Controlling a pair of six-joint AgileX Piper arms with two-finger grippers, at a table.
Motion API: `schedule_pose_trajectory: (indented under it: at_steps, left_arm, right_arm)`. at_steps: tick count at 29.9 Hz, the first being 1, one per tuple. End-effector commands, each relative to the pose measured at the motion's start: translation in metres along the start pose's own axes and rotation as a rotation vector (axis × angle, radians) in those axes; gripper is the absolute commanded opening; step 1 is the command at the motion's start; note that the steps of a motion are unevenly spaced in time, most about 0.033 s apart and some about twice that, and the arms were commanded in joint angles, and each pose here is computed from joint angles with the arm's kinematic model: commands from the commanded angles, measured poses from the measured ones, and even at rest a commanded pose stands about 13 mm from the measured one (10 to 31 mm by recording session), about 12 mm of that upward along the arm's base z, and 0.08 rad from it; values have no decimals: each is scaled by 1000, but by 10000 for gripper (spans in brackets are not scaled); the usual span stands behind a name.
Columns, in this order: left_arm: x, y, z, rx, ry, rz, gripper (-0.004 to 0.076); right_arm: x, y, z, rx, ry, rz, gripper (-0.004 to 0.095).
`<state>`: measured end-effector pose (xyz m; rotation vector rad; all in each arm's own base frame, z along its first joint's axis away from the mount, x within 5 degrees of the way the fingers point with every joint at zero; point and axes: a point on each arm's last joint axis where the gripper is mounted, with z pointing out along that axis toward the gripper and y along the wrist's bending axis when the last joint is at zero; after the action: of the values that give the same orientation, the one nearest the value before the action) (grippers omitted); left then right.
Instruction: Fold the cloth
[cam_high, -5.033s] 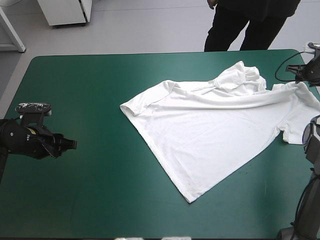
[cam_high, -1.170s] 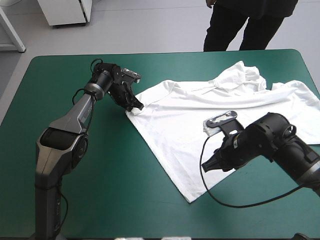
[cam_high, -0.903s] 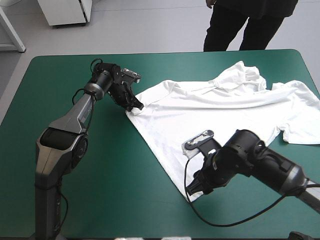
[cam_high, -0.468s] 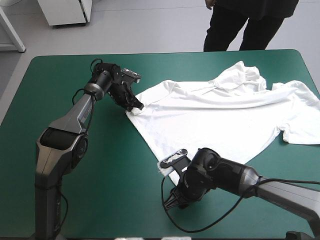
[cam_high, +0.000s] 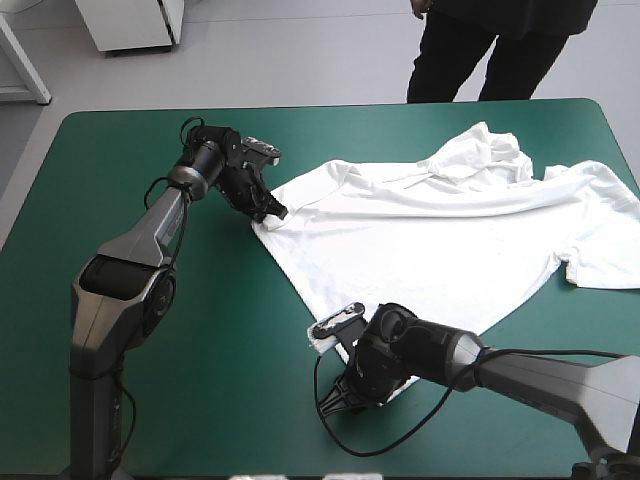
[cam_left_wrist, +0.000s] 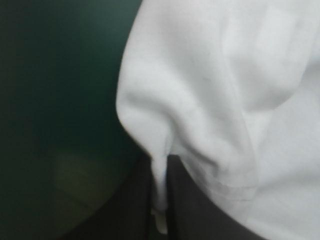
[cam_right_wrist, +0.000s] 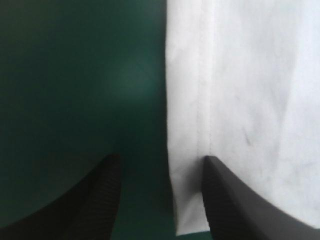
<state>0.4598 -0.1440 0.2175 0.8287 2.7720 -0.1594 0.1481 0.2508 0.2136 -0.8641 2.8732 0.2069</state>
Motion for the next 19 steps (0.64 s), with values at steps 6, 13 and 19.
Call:
schedule_pose_trajectory:
  at_steps: [6,13,19]
  left_arm:
    - [-6,1,-22,-27,-87,-1,-9]
    - [-7,1,-22,-29,-99,5,-9]
    - [-7,1,-23,-26,-91,1,-9]
  right_arm:
    - [24,-12,25,30,62,78,334]
    - [49,-24,43,72,143,85,-17]
    - [43,-21,37,69,142,46,-17]
